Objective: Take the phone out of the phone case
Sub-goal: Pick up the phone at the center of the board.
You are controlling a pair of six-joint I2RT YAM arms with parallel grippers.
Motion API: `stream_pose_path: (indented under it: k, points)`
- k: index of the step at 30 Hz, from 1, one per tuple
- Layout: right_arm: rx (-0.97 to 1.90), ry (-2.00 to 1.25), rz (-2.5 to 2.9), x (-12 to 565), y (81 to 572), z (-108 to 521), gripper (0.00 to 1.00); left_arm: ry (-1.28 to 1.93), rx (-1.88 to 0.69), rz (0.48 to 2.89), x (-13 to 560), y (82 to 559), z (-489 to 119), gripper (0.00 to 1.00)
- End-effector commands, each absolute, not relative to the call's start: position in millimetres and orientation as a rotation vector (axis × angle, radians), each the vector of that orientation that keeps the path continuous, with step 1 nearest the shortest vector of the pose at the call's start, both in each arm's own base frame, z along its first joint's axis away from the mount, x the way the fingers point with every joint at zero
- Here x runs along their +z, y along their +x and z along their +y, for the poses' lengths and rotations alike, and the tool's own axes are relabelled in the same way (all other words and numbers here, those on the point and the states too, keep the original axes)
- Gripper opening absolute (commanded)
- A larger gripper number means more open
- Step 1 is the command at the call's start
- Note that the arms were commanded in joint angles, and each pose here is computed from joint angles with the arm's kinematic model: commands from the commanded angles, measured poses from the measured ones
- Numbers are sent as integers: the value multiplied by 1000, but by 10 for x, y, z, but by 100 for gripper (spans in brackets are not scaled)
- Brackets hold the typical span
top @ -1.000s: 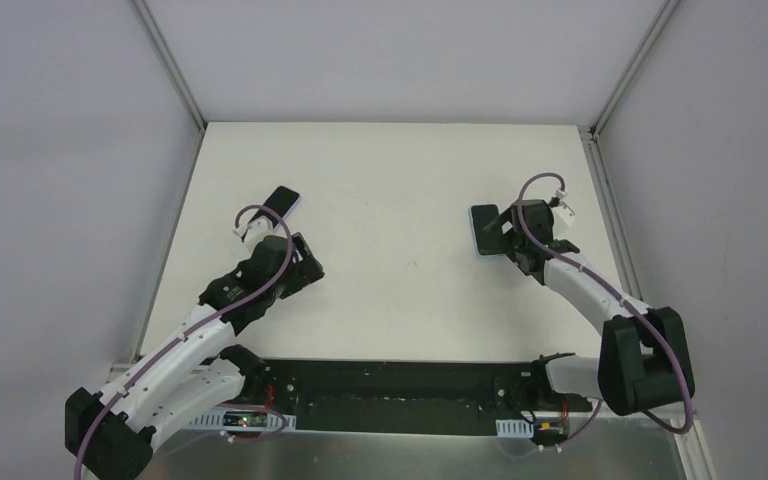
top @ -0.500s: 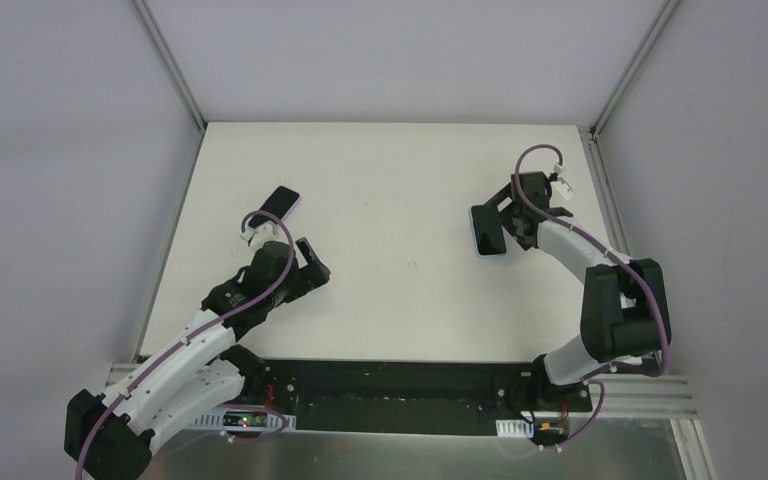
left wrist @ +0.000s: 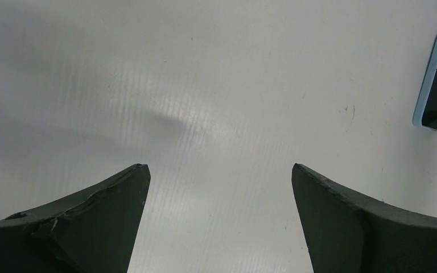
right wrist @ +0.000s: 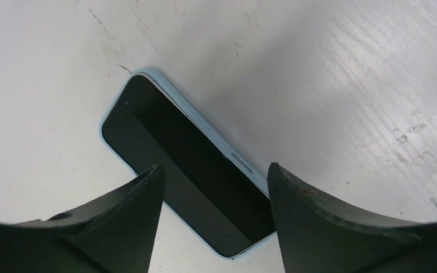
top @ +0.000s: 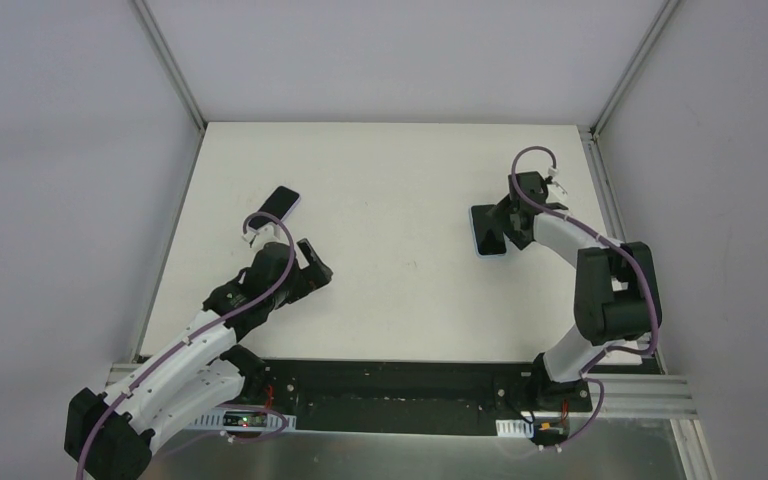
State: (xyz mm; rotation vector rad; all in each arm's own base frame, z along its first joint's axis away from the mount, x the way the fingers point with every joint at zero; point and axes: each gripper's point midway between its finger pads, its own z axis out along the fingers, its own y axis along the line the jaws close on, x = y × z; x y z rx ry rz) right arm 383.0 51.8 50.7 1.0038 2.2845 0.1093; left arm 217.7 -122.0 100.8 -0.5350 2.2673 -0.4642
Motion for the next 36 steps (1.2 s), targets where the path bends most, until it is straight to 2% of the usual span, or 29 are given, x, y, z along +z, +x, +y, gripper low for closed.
stream_pose_path:
  k: [1,4,8,11,19,23,36]
  points:
    - [137,1014,2302,567,3903,553,65,-561,-503,2254,1026,2222,-1267,100]
    - [170,1026,2319,545,3875,613,61,-564,-509,2260,1013,2227,-1287,100]
    - [196,1034,2349,496,3800,670,61,-568,-515,2267,983,2233,-1305,100]
    - [183,1035,2373,425,3728,676,66,-568,-521,2271,956,2232,-1325,100]
    - [119,1051,2351,455,3609,576,86,-564,-532,2274,914,2220,-1341,100]
    - [98,1052,2328,496,3581,527,91,-563,-538,2268,914,2221,-1344,100]
    - [204,1019,2424,353,3538,827,88,-554,-576,2271,893,2214,-1401,100]
